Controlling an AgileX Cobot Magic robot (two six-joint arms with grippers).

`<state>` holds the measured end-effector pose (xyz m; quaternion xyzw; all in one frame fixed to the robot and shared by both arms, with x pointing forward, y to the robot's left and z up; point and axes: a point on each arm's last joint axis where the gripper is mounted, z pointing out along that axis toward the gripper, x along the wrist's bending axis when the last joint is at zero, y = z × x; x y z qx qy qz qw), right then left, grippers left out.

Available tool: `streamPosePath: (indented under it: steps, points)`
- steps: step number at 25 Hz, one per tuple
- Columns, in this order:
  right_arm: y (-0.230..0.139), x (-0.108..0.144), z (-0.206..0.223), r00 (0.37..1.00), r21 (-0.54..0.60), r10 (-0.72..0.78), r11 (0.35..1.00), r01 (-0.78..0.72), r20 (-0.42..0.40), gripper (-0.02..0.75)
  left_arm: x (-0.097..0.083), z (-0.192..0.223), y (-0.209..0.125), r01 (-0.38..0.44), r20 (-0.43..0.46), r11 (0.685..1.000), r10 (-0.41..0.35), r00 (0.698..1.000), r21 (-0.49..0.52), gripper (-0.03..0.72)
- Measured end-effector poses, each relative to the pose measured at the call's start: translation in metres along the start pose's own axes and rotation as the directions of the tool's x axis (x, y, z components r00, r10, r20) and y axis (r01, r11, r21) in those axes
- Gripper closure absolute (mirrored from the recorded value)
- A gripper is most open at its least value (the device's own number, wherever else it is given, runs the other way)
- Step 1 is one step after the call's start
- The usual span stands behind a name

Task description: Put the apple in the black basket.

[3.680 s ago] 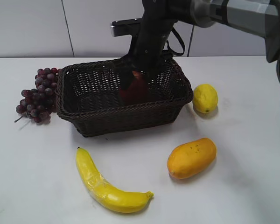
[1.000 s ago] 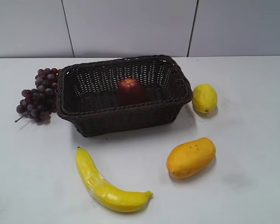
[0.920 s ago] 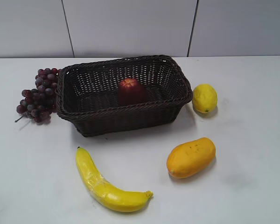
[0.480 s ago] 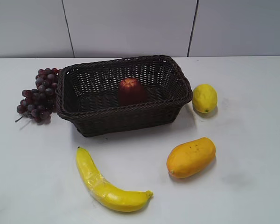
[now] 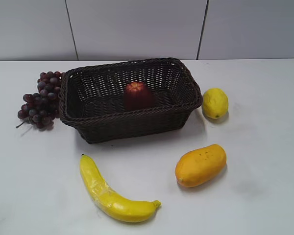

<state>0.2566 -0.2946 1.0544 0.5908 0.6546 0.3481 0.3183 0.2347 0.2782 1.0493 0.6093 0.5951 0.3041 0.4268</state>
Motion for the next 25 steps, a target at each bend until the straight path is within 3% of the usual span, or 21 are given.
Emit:
streamPosePath:
  steps: [5,25]
  points:
    - [-0.012,0.001,-0.018,1.0,-0.133,-0.004,0.991,0.004,0.003,0.147,0.0,0.0,0.0,0.0,0.0,1.0,0.0,1.0,0.0,0.454]
    - [-0.013,0.001,-0.018,1.0,-0.139,-0.002,0.99,0.003,0.004,0.148,0.0,0.0,0.0,0.001,0.002,1.0,-0.001,1.0,-0.001,0.454]
